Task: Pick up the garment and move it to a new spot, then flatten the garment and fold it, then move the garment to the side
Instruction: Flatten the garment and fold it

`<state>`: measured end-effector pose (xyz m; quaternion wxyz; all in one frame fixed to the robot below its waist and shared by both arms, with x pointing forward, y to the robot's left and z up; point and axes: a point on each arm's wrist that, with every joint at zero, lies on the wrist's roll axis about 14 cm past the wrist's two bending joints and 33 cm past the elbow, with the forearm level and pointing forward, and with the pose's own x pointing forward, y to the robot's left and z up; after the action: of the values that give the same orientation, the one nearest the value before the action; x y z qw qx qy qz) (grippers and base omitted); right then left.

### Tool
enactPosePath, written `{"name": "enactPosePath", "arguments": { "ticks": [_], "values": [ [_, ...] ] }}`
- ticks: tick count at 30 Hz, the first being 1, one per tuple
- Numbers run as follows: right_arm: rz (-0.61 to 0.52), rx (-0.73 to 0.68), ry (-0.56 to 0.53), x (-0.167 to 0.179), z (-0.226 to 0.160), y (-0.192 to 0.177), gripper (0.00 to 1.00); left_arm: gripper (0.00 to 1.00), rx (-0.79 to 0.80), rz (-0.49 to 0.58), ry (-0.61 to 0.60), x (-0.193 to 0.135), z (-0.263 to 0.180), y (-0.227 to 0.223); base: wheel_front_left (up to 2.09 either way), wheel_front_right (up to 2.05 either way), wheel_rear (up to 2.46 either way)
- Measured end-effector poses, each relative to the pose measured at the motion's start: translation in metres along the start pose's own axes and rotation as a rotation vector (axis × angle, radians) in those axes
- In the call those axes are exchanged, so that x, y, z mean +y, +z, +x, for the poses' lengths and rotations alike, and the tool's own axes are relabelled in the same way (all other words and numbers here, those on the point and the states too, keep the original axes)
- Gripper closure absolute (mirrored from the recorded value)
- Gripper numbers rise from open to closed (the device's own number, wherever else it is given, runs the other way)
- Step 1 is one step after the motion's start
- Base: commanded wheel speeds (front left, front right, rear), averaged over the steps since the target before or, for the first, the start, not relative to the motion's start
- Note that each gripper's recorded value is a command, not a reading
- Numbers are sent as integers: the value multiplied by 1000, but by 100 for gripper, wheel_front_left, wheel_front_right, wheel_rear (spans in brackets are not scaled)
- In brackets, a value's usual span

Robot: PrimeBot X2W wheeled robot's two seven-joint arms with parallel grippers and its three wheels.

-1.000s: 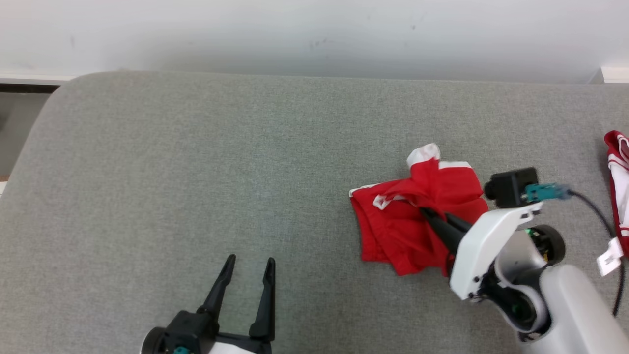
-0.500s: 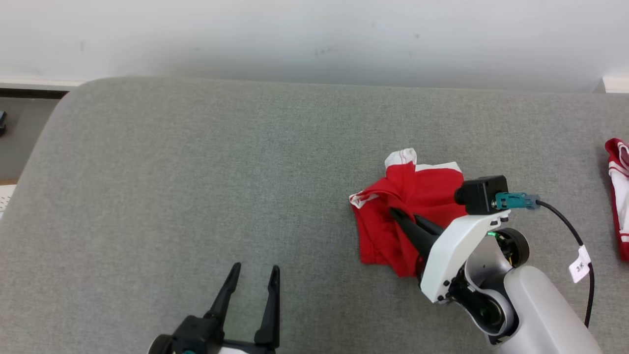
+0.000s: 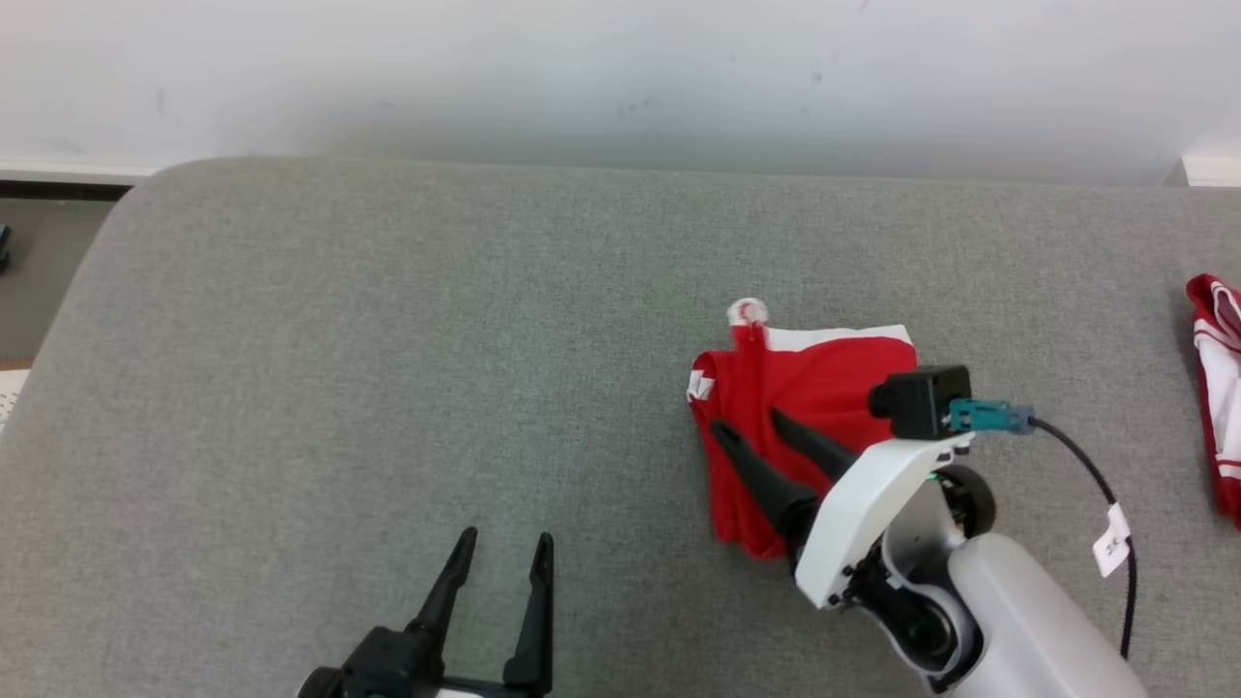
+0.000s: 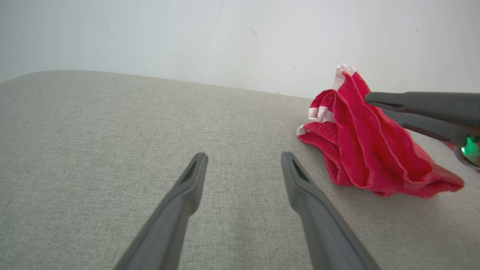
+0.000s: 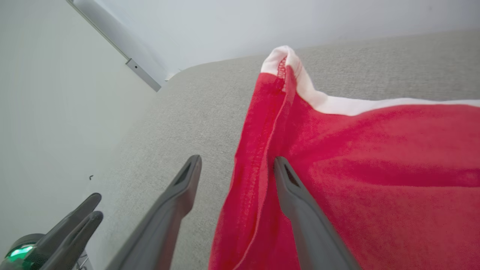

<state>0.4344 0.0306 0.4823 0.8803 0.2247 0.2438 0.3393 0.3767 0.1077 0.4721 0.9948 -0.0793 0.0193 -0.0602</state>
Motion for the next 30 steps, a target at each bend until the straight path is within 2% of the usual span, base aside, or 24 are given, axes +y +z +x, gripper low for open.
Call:
{"name": "enactPosePath", "arguments": {
  "ticks": [7, 11, 13, 16, 22, 25, 30],
  "values": [
    [34, -14, 111, 39, -1, -8, 0, 0, -3, 3, 3, 1, -4, 1, 0, 0, 0],
    [13, -99, 118, 46, -9, 3, 0, 0, -1, 3, 3, 0, -9, 1, 0, 0, 0],
    [-32, -164, 99, 45, -16, 14, 0, 0, -10, 4, 6, 1, -10, 4, 0, 0, 0],
    [-150, -270, 31, 32, -32, 32, 0, 0, -20, 11, 20, 5, -15, 7, 0, 0, 0],
    [-285, -460, -220, -32, -98, 57, 0, 0, -55, 52, 14, 5, -26, 18, 0, 0, 0],
    [-387, -519, -330, -56, -136, 64, 0, 0, -70, 72, 7, 5, -32, 22, 0, 0, 0],
    [-476, -572, -493, -91, -191, 61, 0, 0, -93, 89, -26, -2, -36, 28, 0, 0, 0]
  ]
}}
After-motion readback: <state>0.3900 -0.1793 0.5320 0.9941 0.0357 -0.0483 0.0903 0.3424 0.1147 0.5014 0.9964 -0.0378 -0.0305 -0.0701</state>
